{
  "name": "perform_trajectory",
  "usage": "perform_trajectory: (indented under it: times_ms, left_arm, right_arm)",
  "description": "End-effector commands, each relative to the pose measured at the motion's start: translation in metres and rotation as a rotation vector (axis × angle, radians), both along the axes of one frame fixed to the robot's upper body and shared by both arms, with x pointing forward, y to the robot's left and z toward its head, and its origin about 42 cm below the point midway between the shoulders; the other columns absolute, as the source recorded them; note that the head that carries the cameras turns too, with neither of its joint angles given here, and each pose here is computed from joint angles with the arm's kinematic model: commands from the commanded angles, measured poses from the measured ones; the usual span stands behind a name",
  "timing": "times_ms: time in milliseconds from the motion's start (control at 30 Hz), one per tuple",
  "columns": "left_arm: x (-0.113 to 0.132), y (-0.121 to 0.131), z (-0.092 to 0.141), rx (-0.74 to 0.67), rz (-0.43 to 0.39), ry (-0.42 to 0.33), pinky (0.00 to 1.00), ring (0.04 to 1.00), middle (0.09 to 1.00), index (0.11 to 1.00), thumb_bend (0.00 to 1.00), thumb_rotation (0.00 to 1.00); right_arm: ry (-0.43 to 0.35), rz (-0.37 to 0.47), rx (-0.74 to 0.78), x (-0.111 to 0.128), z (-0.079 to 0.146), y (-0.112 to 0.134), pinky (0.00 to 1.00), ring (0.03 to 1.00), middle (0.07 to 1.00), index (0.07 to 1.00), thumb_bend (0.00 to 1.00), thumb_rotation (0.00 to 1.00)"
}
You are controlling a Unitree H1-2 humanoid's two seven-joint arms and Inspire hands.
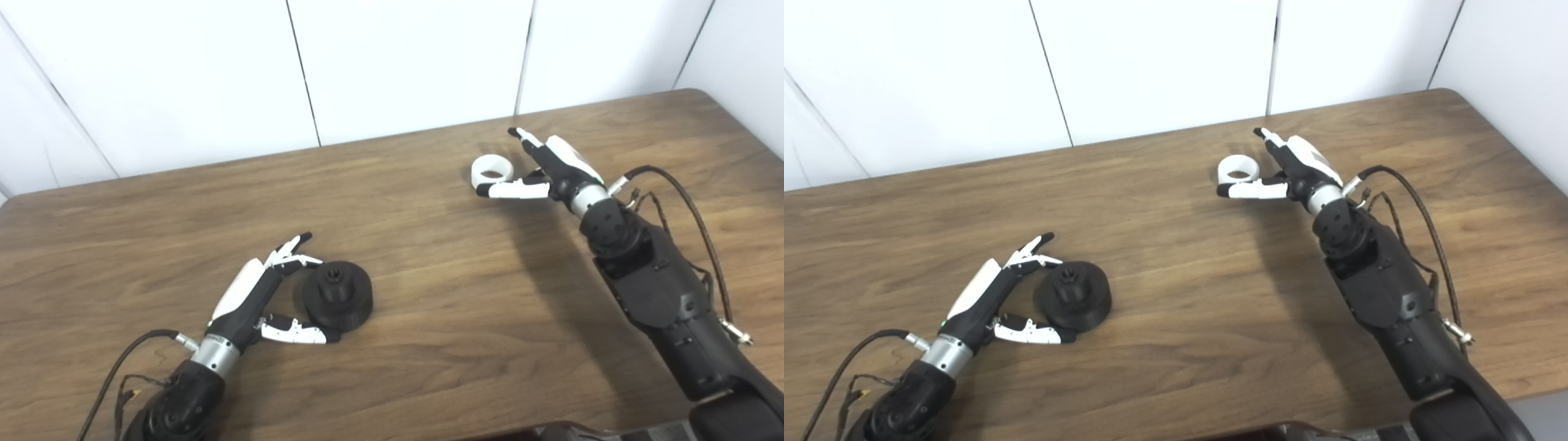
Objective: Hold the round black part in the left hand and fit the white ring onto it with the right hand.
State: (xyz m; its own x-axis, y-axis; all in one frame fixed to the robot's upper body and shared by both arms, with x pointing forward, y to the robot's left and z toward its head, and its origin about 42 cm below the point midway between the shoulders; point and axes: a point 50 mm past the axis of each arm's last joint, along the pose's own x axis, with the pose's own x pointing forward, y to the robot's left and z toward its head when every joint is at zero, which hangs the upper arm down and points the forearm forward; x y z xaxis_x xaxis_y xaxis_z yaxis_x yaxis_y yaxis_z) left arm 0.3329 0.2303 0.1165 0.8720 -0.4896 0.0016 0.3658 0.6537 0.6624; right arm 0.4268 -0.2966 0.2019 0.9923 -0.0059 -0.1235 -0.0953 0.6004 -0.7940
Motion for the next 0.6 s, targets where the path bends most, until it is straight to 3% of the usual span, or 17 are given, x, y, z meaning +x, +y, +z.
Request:
perform_trajectory:
  times_ms: [0, 233, 567]
  left_arm:
    - [-0.003, 0.005, -0.009, 0.023, -0.013, 0.053, 1.00, 1.000, 1.000, 0.627, 0.92, 0.33]
    - [-0.005, 0.007, -0.007, 0.021, -0.006, 0.054, 1.00, 1.000, 1.000, 0.624, 0.92, 0.33]
    - [-0.008, 0.009, -0.006, 0.016, -0.004, 0.051, 1.00, 1.000, 1.000, 0.624, 0.92, 0.33]
  right_arm:
    - [-0.024, 0.014, -0.025, 0.008, 0.011, 0.003, 0.78, 0.989, 1.000, 0.977, 1.00, 0.57]
    - [-0.037, 0.004, -0.053, 0.016, 0.009, 0.007, 0.79, 0.975, 1.000, 0.901, 0.95, 0.44]
    - [-0.061, 0.007, -0.122, 0.027, 0.009, 0.004, 0.81, 0.968, 1.000, 0.859, 0.93, 0.44]
